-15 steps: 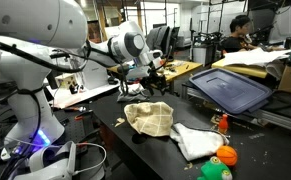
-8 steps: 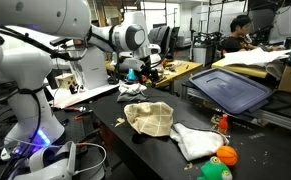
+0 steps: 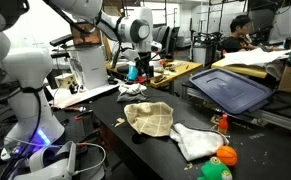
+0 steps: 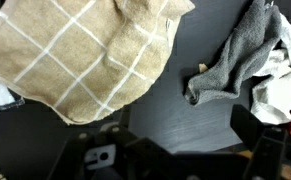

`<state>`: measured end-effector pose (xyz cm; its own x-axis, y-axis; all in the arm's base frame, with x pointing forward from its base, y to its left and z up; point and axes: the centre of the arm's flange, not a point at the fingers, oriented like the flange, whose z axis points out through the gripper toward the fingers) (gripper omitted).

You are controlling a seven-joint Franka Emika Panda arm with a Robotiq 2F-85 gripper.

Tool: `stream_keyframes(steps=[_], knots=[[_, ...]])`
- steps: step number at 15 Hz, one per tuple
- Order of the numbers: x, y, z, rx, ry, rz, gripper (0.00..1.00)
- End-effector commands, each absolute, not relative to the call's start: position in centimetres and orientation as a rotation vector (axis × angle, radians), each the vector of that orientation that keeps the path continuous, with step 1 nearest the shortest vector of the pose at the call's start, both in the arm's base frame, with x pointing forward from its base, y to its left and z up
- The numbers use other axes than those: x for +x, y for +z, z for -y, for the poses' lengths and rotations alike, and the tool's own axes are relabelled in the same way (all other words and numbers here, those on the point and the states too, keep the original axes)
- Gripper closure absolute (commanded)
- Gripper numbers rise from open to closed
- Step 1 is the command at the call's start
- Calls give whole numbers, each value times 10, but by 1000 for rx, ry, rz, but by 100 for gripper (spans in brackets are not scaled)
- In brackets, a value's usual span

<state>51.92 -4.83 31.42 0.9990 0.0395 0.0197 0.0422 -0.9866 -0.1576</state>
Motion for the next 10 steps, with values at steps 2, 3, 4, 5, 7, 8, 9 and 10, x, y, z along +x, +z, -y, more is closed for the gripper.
stream_keyframes(steps=[2,3,4,5,7,8,9,10], knots=[[517,304,36,-3061,219,-85,0],[509,299,34,-3061,273,-84,0],[503,295,31,-3062,318,-77,0],[497,288,28,-3061,364,-66,0],[486,273,22,-3078,432,-40,0],[481,265,21,-3086,454,-18,0],[477,255,22,-3101,483,-18,25],[472,248,24,-3125,504,-25,26]])
